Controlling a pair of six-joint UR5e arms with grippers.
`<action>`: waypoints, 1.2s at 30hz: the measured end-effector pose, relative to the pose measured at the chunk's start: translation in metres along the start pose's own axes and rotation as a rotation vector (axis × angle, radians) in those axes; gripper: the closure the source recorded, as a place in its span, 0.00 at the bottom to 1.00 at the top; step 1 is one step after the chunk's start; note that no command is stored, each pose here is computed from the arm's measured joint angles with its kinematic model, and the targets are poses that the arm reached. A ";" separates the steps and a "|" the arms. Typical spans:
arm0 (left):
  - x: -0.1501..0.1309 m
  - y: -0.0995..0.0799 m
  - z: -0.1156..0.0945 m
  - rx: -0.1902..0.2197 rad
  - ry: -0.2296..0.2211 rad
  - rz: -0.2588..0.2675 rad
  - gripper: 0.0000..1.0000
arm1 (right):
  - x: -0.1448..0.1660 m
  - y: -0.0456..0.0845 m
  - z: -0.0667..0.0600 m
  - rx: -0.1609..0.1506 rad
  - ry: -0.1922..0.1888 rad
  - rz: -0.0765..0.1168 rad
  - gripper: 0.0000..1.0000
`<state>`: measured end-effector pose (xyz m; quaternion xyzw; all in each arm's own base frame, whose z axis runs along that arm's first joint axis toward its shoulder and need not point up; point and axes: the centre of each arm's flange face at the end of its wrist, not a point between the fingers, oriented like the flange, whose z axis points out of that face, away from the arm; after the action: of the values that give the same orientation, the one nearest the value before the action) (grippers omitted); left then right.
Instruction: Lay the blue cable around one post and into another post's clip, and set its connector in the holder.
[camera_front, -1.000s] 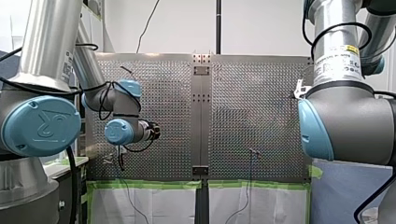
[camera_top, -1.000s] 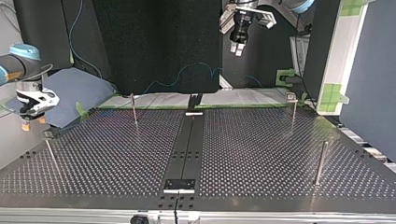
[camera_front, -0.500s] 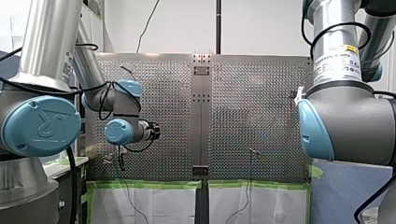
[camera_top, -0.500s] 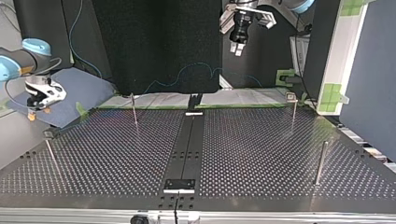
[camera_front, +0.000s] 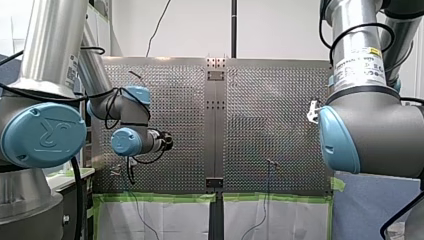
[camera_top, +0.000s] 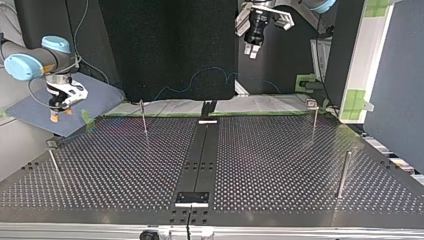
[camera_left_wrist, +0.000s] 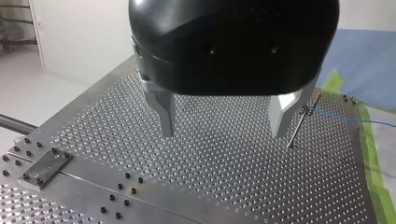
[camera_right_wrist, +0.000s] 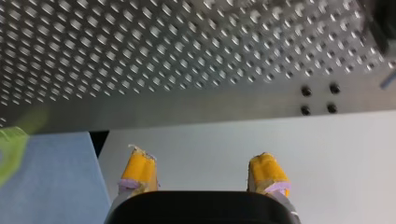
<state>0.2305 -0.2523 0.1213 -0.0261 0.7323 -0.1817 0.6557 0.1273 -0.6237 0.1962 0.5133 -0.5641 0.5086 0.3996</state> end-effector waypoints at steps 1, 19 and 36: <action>0.000 0.000 0.000 0.001 0.001 0.000 0.00 | -0.003 -0.002 -0.002 0.006 -0.001 -0.001 0.02; 0.001 0.000 -0.001 0.002 0.004 -0.002 0.00 | -0.010 -0.026 -0.002 0.098 0.079 -0.017 0.02; 0.012 -0.005 0.006 0.053 0.006 -0.027 0.00 | -0.020 -0.038 -0.009 0.115 0.029 -0.041 0.02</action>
<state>0.2332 -0.2620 0.1108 -0.0183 0.7287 -0.2100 0.6516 0.1673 -0.6093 0.1844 0.5393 -0.5173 0.5395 0.3879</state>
